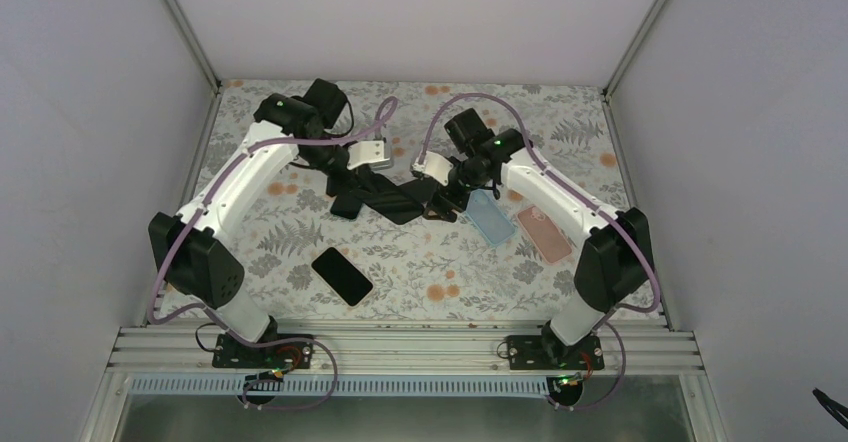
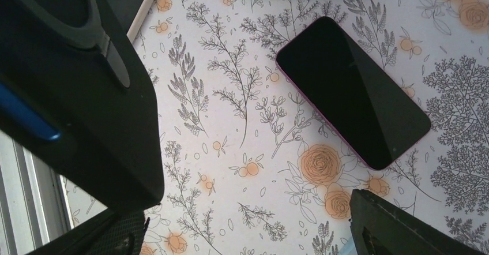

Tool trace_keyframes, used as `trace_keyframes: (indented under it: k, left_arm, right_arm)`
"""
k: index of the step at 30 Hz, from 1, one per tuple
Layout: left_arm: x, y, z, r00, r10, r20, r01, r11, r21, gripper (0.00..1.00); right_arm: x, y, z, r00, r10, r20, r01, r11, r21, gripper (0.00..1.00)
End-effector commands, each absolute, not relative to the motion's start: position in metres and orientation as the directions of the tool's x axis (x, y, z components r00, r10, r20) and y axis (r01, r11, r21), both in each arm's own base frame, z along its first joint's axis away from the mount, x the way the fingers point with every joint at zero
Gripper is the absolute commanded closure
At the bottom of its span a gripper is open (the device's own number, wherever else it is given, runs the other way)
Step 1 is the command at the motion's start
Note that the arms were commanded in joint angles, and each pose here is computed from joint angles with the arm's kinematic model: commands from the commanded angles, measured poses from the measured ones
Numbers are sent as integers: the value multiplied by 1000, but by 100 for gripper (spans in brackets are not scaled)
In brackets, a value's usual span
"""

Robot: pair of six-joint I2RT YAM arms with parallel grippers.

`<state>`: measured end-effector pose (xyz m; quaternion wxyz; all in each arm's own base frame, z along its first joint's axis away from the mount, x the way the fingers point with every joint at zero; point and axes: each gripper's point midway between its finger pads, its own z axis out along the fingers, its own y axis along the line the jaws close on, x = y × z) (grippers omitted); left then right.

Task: Take the phone out of the phone case
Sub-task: Remove the phone case from the phone.

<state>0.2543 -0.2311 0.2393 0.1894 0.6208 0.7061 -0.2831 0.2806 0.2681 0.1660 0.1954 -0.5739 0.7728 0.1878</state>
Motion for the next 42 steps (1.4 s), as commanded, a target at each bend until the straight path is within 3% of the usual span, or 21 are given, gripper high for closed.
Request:
trace_keyframes:
  k: [1, 18, 29, 35, 42]
  left_arm:
    - [241, -244, 267, -84, 722, -687, 993, 4, -117, 98]
    - [202, -262, 290, -5, 678, -735, 990, -99, -98, 98]
    - [195, -270, 280, -12, 690, -723, 983, -126, -136, 98]
    - [210, -265, 278, 14, 719, -694, 992, -99, -83, 98]
    - [224, -263, 275, -1, 733, -680, 995, -69, -76, 98]
  right_arm:
    - [293, 266, 167, -265, -800, -538, -960, 270, 71, 15]
    - [331, 258, 158, -281, -806, -521, -947, 322, 12, 21]
    - [348, 258, 184, -265, -787, -558, -943, 333, -22, 23]
    - [307, 237, 177, -258, -839, -480, -961, 273, 39, 23]
    - [248, 229, 204, -223, -831, -510, -974, 209, 86, 22]
